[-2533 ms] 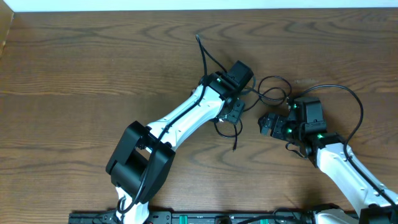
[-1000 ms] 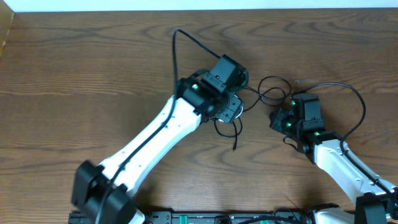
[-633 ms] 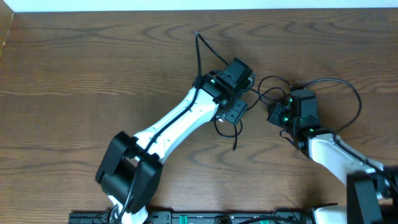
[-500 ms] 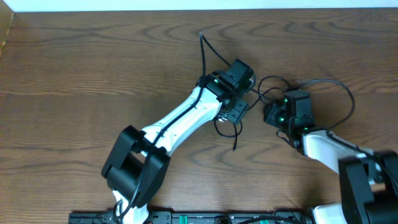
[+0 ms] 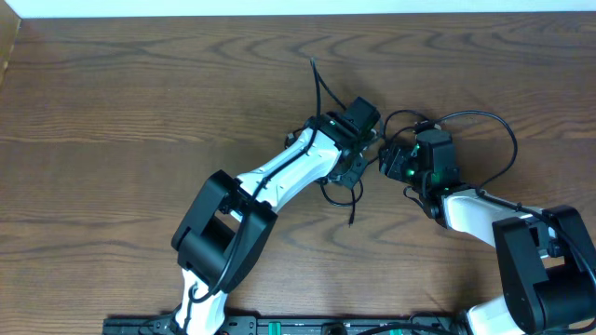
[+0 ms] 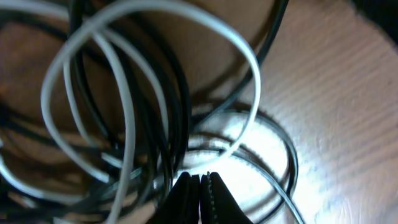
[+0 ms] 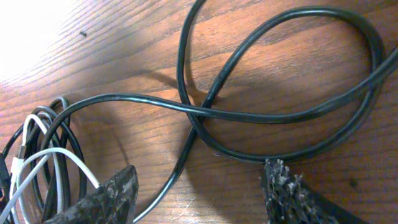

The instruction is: Untangle cables

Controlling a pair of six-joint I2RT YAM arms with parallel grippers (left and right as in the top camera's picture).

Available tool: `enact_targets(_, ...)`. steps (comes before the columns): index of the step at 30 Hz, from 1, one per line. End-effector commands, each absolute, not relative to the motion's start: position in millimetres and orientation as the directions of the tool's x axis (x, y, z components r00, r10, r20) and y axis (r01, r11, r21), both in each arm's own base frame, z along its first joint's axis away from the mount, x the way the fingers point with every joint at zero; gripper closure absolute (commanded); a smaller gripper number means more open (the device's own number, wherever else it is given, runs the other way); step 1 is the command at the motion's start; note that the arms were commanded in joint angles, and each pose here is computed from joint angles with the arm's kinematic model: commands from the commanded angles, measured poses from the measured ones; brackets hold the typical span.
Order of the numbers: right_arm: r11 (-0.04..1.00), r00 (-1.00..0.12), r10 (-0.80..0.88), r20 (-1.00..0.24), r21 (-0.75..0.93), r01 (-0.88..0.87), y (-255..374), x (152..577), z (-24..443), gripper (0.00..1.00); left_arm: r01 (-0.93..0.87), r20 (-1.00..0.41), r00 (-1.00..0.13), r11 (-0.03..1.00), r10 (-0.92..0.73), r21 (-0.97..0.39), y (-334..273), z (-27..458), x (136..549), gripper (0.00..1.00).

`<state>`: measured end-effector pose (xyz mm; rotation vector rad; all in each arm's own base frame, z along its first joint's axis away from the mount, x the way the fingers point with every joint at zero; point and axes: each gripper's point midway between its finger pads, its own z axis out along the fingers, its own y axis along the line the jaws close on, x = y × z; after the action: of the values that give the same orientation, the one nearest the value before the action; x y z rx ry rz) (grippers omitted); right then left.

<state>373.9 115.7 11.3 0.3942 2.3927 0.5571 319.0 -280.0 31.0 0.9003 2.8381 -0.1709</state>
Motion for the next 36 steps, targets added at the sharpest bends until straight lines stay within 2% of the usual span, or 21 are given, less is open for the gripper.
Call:
enact_targets(1, 0.878, -0.800, 0.398, -0.449, 0.440, 0.189, 110.9, 352.3, -20.6, 0.37, 0.584, -0.221, -0.799, 0.809, 0.560, -0.061, -276.6, 60.1, 314.8, 0.93)
enact_targets(6, 0.875, -0.804, 0.395, -0.444, 0.449, 0.183, 113.2, 351.5, -20.4, 0.32, 0.588, -0.308, -0.780, 0.806, 0.544, -0.068, -276.3, 102.3, 314.4, 0.93)
enact_targets(12, 0.873, -0.808, 0.393, -0.439, 0.454, 0.178, 114.7, 350.8, -20.4, 0.31, 0.593, -0.390, -0.757, 0.801, 0.524, -0.074, -276.1, 136.9, 314.2, 0.93)
enact_targets(13, 0.873, -0.808, 0.393, -0.439, 0.454, 0.178, 114.7, 350.8, -20.4, 0.30, 0.593, -0.390, -0.757, 0.801, 0.524, -0.074, -276.0, 137.2, 314.1, 0.84)
enact_targets(15, 0.873, -0.808, 0.393, -0.439, 0.454, 0.178, 114.7, 350.8, -20.4, 0.29, 0.593, -0.382, -0.760, 0.802, 0.527, -0.073, -276.0, 133.6, 314.1, 0.52)
enact_targets(16, 0.873, -0.808, 0.393, -0.438, 0.454, 0.178, 114.7, 350.7, -20.4, 0.28, 0.592, -0.373, -0.762, 0.802, 0.529, -0.073, -276.1, 129.9, 314.2, 0.43)
enact_targets(18, 0.873, -0.808, 0.393, -0.439, 0.454, 0.178, 114.7, 350.8, -20.4, 0.28, 0.591, -0.352, -0.768, 0.803, 0.535, -0.070, -276.2, 120.5, 314.6, 0.38)
enact_targets(23, 0.873, -0.808, 0.393, -0.439, 0.454, 0.178, 114.7, 350.8, -20.4, 0.26, 0.573, -0.307, -0.780, 0.819, 0.545, -0.003, -268.0, 97.7, 322.6, 0.36)
enact_targets(36, 0.873, -0.808, 0.394, -0.439, 0.454, 0.179, 114.5, 350.9, -20.4, 0.24, 0.572, -0.250, -0.794, 0.820, 0.555, 0.005, -273.4, 54.2, 329.8, 0.36)
